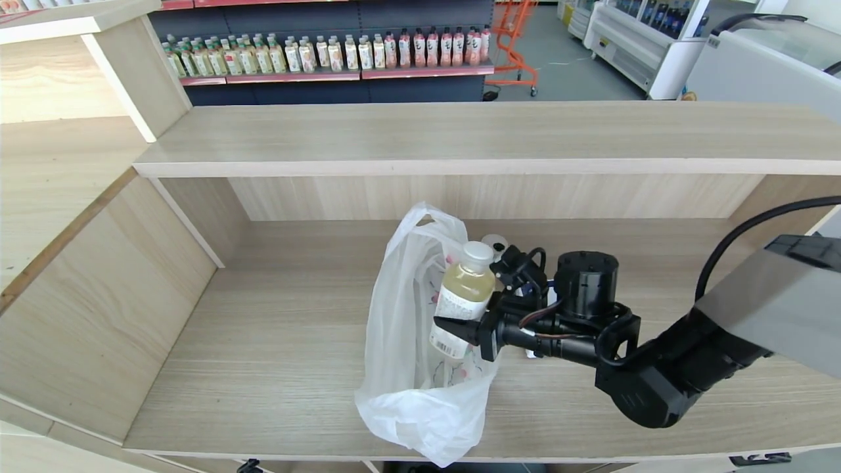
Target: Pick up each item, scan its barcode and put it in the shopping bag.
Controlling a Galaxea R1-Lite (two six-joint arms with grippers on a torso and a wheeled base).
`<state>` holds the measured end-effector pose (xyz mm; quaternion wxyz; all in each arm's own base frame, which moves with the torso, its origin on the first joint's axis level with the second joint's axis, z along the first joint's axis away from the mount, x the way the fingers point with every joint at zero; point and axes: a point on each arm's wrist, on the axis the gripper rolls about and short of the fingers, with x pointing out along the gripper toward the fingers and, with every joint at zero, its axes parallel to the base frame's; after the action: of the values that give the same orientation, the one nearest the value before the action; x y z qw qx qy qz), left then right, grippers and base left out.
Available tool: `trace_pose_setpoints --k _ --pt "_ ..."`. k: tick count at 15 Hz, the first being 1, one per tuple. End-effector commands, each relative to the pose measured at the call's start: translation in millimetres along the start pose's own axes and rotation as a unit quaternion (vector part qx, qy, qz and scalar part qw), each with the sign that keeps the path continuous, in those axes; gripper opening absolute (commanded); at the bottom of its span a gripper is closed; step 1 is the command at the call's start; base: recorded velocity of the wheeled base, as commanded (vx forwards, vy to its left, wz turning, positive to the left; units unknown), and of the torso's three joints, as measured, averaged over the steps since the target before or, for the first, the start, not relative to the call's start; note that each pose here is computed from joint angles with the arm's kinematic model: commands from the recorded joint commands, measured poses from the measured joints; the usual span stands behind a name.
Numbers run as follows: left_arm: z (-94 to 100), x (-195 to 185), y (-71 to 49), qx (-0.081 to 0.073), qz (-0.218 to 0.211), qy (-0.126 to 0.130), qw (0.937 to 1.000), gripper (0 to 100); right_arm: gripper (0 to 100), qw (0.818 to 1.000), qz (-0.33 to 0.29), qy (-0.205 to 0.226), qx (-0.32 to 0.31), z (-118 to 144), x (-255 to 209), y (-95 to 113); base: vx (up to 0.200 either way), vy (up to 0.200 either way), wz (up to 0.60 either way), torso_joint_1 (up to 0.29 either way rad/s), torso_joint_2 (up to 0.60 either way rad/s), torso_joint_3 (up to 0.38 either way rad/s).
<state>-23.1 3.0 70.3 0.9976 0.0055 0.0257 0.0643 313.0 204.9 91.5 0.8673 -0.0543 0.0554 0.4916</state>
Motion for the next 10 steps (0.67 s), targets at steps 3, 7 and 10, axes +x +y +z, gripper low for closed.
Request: trace_pose_setpoints --k 3,7,10 --pt "0.0 0 0.0 0.000 0.000 0.000 1.0000 100 0 1.000 -0.013 0.012 -0.024 -27 5 -13 0.000 0.000 0.00 0.000 0.00 0.000" --pt "0.0 0 0.0 0.000 0.000 0.000 1.0000 100 100 0.999 -0.021 -0.004 -0.026 -27 3 -16 0.000 0.000 0.00 0.000 0.00 0.000" --pt "0.0 0 0.0 0.000 0.000 0.000 1.0000 100 100 0.999 -0.023 -0.030 0.006 -6 -4 -16 0.000 0.000 0.00 0.000 0.00 0.000"
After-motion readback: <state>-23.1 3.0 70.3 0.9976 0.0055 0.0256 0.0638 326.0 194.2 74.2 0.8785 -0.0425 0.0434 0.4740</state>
